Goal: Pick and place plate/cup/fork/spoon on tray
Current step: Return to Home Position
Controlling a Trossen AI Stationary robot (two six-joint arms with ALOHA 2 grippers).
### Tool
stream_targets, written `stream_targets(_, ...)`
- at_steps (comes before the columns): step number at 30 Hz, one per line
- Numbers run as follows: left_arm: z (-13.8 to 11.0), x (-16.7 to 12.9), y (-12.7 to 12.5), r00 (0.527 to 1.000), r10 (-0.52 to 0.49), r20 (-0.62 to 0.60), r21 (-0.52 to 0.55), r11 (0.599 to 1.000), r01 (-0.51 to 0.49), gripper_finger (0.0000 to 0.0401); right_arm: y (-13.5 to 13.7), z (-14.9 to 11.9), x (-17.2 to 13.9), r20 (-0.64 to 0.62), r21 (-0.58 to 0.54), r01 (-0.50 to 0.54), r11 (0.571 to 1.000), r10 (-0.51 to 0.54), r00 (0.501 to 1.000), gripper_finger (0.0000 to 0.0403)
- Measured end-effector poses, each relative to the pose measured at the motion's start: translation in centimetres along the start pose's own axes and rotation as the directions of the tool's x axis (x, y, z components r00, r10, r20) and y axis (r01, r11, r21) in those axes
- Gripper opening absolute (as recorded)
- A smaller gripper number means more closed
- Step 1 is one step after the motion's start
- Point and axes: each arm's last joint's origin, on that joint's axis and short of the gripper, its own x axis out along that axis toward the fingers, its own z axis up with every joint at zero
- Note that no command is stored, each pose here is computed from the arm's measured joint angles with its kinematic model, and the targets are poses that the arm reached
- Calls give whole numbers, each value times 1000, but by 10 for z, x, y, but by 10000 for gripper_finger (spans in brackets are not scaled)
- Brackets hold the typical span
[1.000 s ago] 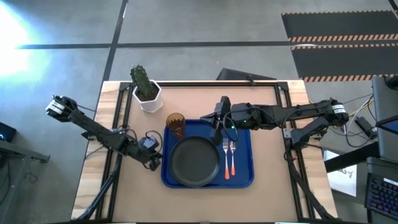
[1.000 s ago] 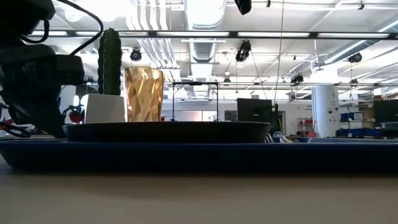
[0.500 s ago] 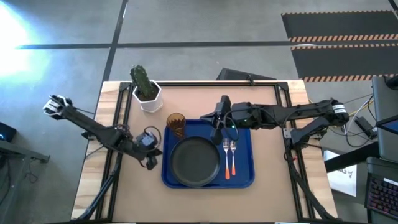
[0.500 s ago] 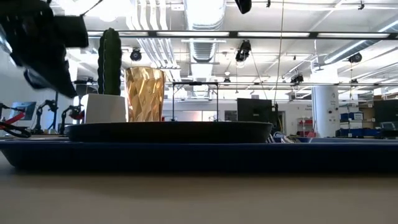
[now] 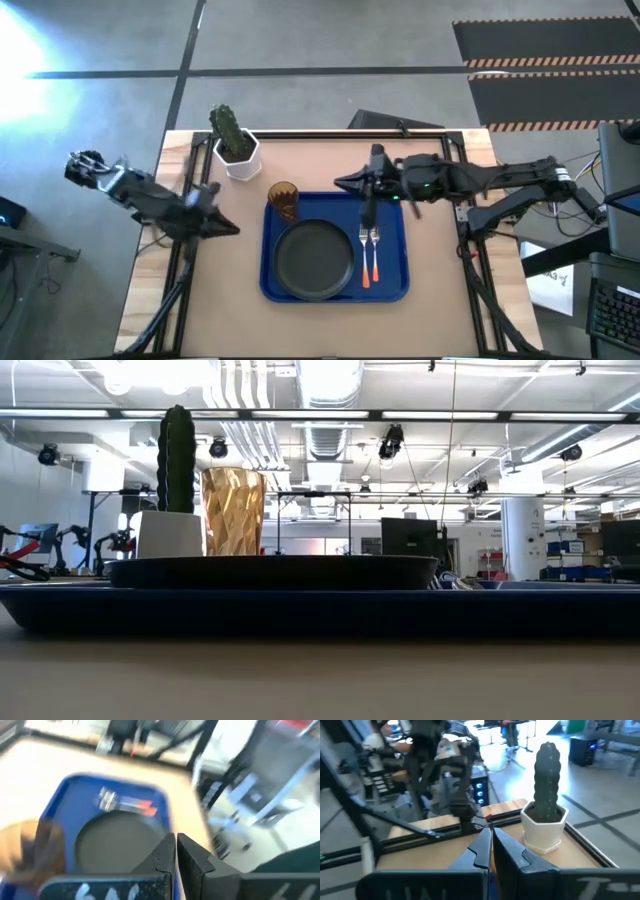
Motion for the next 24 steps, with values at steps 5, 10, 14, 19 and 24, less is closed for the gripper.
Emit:
stream_targets(5, 8, -27, -1, 990, -142, 20, 18, 990, 142, 0, 6, 8, -32, -33, 19, -157, 987, 158, 987, 9)
stream_targets(10, -6, -41, 6, 966, -257, -27, 150, 954, 258, 0, 15, 1, -48, -94, -95, -388, 917, 380, 920, 9)
stream_targets(14, -19, -47, 10, 930, -366, -19, 217, 907, 362, 0, 13, -12, -54, -126, -84, -445, 891, 434, 892, 9)
stream_targets(19, -35, -63, 19, 867, -492, 76, 310, 838, 448, 0, 5, -41, -60, -48, -83, -451, 889, 448, 893, 9)
stream_targets(24, -60, -66, 32, 841, -521, 144, 328, 827, 456, 0, -7, -82, -74, 87, -90, -463, 882, 470, 878, 9)
